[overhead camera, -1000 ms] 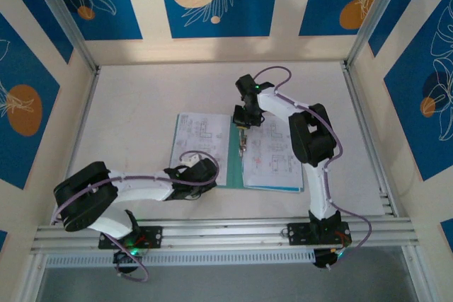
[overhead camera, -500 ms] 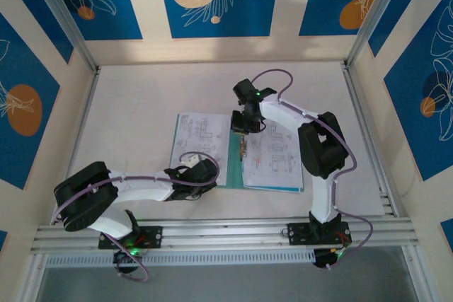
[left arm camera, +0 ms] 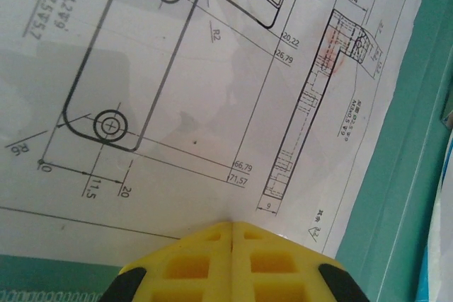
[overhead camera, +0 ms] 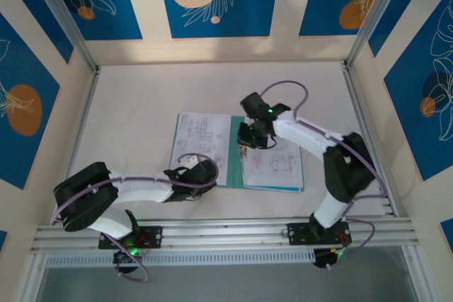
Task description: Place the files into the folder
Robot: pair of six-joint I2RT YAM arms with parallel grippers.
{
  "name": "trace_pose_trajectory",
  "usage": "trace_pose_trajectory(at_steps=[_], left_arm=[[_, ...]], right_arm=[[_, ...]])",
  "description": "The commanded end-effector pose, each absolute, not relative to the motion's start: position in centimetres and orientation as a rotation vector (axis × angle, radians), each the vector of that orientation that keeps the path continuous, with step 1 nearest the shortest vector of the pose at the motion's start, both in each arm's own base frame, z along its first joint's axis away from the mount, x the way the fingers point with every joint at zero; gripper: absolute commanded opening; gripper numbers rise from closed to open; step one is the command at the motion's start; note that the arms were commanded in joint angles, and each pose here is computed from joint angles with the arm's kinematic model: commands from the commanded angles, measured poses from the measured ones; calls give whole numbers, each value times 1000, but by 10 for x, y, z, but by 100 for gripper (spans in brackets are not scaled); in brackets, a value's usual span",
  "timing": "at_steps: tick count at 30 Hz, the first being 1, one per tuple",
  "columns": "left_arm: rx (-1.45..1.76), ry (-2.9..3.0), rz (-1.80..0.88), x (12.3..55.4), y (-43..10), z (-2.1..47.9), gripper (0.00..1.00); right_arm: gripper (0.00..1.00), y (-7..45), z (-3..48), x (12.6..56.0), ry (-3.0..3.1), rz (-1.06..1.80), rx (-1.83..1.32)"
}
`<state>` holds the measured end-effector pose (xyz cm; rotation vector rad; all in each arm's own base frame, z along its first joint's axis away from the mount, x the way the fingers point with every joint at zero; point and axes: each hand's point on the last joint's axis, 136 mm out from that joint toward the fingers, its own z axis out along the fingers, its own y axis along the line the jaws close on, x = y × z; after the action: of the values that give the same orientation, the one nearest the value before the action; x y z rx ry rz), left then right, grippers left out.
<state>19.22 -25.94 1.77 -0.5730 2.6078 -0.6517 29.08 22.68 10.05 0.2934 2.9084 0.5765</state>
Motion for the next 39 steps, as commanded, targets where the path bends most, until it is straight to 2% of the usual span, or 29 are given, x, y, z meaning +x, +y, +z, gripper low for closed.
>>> trace_pose_trajectory(at_steps=[1, 7, 12, 20, 28, 39], left_arm=[[-661, 2625, -534, 179, -240, -6, 0], [-768, 2550, -626, 178, -264, -7, 0], [-836, 2506, -742, 175, -291, -14, 0], [-814, 2510, -846, 171, -326, -22, 0], [-788, 2518, -844, 169, -331, -22, 0], [-781, 2526, -853, 168, -333, -27, 0]], right_arm=[[21, 210, 119, 285, 2803, 762, 558], [35, 206, 131, 270, 2579, 1177, 860], [38, 200, 124, 264, 2428, 1296, 1115], [40, 183, 108, 278, 2275, 1310, 1307], [38, 190, 103, 305, 2280, 1360, 1321], [33, 189, 89, 319, 2289, 1320, 1370]])
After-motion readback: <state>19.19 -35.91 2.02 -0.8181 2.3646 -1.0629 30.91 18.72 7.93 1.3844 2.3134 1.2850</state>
